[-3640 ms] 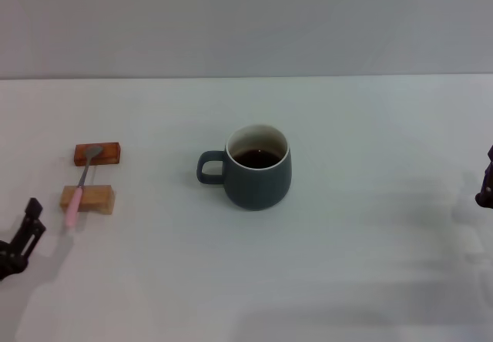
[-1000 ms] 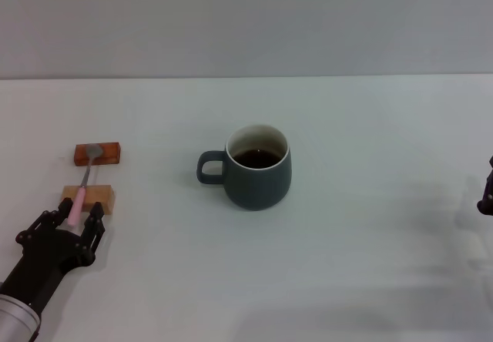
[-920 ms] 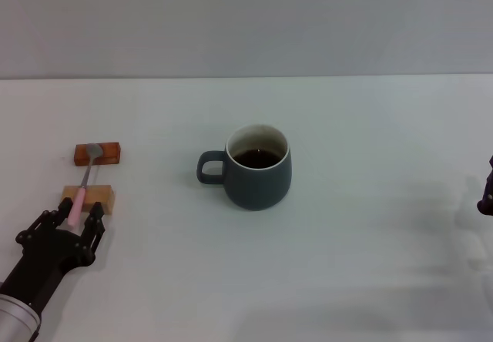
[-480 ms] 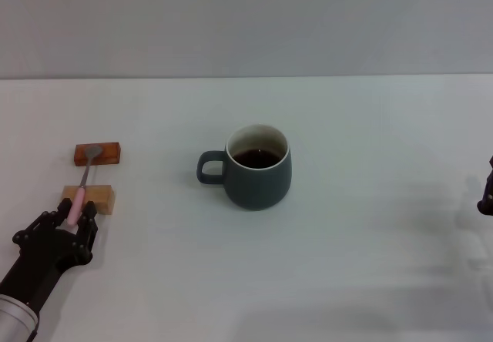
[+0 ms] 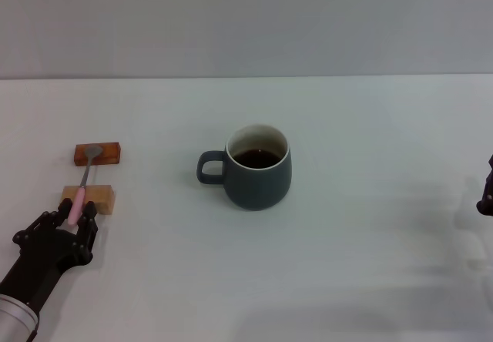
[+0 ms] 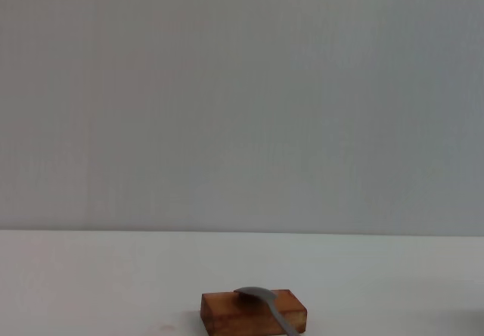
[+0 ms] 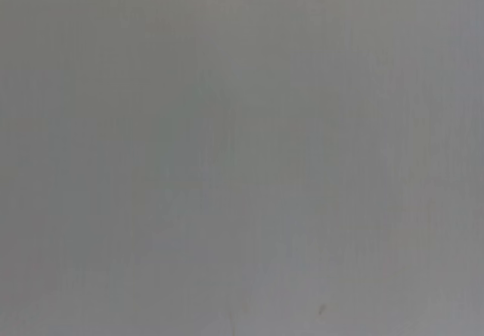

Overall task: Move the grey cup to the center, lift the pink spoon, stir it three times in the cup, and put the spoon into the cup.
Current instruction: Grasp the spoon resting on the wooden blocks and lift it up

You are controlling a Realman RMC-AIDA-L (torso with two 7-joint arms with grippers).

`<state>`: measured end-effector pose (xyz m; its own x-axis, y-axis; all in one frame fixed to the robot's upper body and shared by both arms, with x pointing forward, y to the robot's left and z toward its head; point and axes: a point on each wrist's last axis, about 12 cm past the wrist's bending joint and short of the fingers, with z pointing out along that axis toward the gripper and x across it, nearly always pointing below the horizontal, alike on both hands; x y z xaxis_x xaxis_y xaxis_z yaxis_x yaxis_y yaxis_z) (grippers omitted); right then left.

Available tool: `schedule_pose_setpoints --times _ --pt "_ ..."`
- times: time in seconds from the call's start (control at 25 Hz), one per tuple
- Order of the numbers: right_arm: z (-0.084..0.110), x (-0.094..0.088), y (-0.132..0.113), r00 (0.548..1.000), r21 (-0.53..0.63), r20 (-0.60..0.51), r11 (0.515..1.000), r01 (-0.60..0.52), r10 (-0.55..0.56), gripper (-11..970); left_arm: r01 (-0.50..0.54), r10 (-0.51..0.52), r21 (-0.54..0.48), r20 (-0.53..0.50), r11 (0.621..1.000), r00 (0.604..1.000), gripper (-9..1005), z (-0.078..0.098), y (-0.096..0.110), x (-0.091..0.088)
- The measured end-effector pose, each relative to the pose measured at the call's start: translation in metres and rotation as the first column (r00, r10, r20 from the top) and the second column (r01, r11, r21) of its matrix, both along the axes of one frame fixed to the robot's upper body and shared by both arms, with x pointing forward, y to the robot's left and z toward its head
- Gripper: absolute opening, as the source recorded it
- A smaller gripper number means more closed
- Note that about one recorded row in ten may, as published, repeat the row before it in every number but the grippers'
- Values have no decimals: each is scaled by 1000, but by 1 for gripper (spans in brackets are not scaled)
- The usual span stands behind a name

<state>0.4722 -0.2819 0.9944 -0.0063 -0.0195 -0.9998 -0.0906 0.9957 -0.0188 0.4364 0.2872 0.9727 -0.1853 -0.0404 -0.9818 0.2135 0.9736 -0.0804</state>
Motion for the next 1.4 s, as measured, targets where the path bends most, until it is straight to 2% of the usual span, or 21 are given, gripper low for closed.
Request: schedule_pose_setpoints --times 0.4,0.76,1.4 --pt "0 0 0 1000 0 0 1000 0 0 0 0 0 1 -2 1000 1000 344 0 0 0" --pt "0 0 0 1000 -1 0 1000 -3 3 -1 -8 8 5 -5 1000 1000 196 -1 2 -1" --pt "-1 -1 0 1000 -1 -2 1000 -4 4 -1 48 -47 -11 74 999 996 139 9 -8 -1"
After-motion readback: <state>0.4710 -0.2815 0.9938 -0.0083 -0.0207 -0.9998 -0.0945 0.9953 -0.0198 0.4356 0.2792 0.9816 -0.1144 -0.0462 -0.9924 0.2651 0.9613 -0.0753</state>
